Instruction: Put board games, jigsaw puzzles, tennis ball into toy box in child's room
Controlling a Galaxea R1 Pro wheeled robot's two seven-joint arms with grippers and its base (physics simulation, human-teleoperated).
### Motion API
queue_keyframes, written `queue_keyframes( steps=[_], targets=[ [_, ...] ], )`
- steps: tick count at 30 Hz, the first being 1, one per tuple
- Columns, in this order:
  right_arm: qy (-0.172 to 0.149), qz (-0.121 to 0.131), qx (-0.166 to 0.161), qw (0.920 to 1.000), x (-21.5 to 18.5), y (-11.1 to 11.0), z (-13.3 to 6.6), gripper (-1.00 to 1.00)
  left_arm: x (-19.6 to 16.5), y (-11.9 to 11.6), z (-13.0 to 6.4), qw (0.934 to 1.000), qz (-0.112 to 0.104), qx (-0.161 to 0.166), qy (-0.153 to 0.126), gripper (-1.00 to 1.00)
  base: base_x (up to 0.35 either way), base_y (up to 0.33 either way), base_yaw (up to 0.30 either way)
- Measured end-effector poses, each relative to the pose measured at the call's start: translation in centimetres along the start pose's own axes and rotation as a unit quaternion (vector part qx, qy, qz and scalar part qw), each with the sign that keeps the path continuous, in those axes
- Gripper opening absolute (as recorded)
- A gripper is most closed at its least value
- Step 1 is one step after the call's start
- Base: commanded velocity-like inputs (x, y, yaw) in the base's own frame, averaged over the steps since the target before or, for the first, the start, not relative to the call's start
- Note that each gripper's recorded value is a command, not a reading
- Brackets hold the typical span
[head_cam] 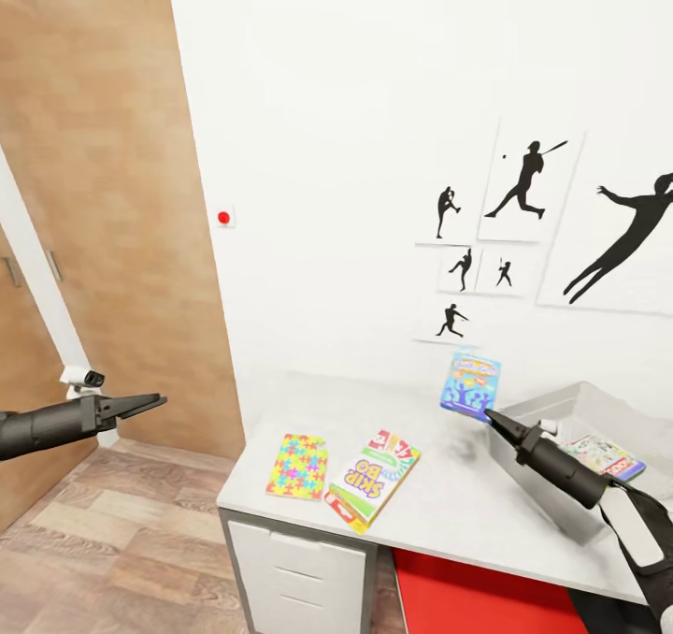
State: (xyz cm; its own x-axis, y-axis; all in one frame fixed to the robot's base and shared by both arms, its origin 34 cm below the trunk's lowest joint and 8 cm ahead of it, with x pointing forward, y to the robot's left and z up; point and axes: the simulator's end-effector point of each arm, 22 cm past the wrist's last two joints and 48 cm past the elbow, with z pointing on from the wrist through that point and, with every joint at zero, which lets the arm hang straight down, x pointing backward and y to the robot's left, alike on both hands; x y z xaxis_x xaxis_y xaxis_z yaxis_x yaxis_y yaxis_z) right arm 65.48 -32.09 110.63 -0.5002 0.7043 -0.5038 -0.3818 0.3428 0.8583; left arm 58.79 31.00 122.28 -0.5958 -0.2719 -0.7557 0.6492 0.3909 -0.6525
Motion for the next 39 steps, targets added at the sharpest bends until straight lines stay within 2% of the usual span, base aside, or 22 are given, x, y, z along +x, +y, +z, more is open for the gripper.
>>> queue_keyframes(
  steps=[1, 2, 4, 7, 9, 12, 15, 19, 22, 29, 34, 39],
  targets=[
    [0.010, -0.001, 0.028, 0.9996, 0.4, -1.1, 0.1, -1.00, 0.0, 0.0, 0.0, 1.0000, 0.000, 0.000, 0.000, 1.00, 0.002, -0.018, 0.000],
    [0.014, 0.003, 0.039, 0.9991, 0.4, -1.6, 0.1, -1.00, 0.0, 0.0, 0.0, 1.0000, 0.000, 0.000, 0.000, 1.00, 0.001, -0.012, 0.000],
    [0.041, 0.019, 0.078, 0.9960, 0.7, -2.7, 0.5, -1.00, 0.0, 0.0, 0.1, 1.0000, 0.002, 0.001, 0.000, 1.00, 0.001, -0.007, 0.000],
    [0.071, 0.028, 0.088, 0.9932, -0.5, -1.0, 2.1, -1.00, 0.0, 0.0, 0.1, 1.0000, 0.008, 0.001, -0.001, 1.00, 0.000, -0.003, 0.000],
    [0.084, 0.023, 0.095, 0.9917, -1.4, 0.2, 2.9, -1.00, 0.0, 0.0, 0.1, 0.9999, 0.010, 0.001, -0.001, 1.00, 0.000, -0.004, 0.000],
    [0.094, -0.008, 0.116, 0.9888, -4.8, 2.3, 3.5, -1.00, 0.0, 0.0, 0.1, 0.9999, 0.011, 0.001, -0.001, 1.00, 0.000, -0.079, 0.000],
    [0.082, -0.043, 0.147, 0.9849, -8.9, 2.8, 1.8, -1.00, 0.0, -0.1, 0.1, 0.9999, 0.011, 0.002, -0.001, 1.00, 0.000, -0.209, 0.000],
    [0.066, -0.072, 0.184, 0.9781, -12.9, 2.4, -1.6, -1.00, 0.0, -0.1, 0.1, 0.9999, 0.011, 0.002, -0.002, 1.00, 0.000, -0.262, 0.000],
    [0.060, -0.085, 0.206, 0.9729, -14.7, 2.0, -3.7, -1.00, 0.0, -0.1, 0.1, 0.9999, 0.012, 0.002, -0.002, 1.00, 0.000, -0.117, 0.000],
    [0.090, -0.077, 0.255, 0.9596, -14.1, -1.1, -6.1, -1.00, 0.0, 0.0, 0.1, 0.9999, 0.011, 0.002, -0.001, 1.00, 0.000, -0.022, 0.000],
    [0.110, -0.081, 0.272, 0.9525, -13.5, -1.9, -6.8, -1.00, 0.0, -0.1, 0.1, 0.9999, 0.012, 0.002, -0.001, 1.00, 0.000, -0.002, 0.000],
    [0.118, -0.089, 0.305, 0.9408, -14.4, -3.0, -9.4, -1.00, 0.0, -0.1, 0.1, 0.9999, 0.012, 0.002, -0.001, 1.00, 0.000, -0.108, 0.000]
  ],
)
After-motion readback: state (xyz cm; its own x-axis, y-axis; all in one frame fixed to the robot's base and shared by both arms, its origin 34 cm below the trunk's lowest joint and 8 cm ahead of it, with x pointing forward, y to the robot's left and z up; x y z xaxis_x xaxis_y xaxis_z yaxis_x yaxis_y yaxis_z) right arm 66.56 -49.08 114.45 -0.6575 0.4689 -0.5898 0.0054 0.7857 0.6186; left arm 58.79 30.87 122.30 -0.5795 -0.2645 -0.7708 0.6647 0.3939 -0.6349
